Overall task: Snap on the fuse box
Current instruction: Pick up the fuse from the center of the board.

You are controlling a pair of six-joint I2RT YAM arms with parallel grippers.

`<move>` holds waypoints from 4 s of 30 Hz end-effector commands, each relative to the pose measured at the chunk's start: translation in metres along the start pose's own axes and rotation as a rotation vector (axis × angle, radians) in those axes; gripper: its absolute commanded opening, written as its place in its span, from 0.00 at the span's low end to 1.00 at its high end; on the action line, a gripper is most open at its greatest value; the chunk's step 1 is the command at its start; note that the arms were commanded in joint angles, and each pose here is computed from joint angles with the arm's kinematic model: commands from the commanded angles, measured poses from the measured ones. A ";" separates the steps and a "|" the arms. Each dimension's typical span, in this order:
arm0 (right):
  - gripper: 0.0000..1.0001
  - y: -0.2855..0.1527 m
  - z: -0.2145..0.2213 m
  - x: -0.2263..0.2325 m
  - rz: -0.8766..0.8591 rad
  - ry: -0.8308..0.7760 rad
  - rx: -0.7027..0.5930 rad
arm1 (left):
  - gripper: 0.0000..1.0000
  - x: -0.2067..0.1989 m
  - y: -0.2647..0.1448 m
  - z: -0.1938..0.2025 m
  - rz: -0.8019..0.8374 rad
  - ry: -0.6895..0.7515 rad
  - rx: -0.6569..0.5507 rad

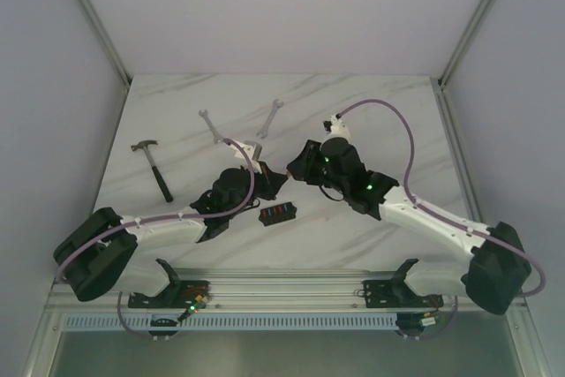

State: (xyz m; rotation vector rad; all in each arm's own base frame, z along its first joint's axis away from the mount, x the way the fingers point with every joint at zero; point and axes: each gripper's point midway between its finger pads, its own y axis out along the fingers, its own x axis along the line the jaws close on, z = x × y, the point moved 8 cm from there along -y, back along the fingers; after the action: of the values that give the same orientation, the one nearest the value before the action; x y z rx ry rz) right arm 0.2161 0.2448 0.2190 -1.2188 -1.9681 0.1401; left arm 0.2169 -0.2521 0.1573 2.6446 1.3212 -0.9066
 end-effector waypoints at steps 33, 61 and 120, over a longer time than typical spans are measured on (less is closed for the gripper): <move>0.49 -0.103 -0.017 0.012 -0.726 -1.111 -0.015 | 0.00 -0.075 -0.078 -0.065 0.667 0.431 0.006; 0.30 -0.102 -0.022 0.023 -0.848 -1.089 0.029 | 0.00 -0.075 -0.074 -0.055 0.710 0.463 0.058; 0.00 -0.006 0.022 0.004 0.267 -0.405 0.460 | 0.74 0.055 -0.070 0.027 -0.209 -0.292 0.345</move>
State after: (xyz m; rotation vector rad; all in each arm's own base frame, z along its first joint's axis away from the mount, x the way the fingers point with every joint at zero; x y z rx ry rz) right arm 0.1979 0.2514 0.2074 -1.0436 -2.0414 0.9727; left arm 0.1829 -0.1751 0.1356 2.5411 1.5293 -1.4044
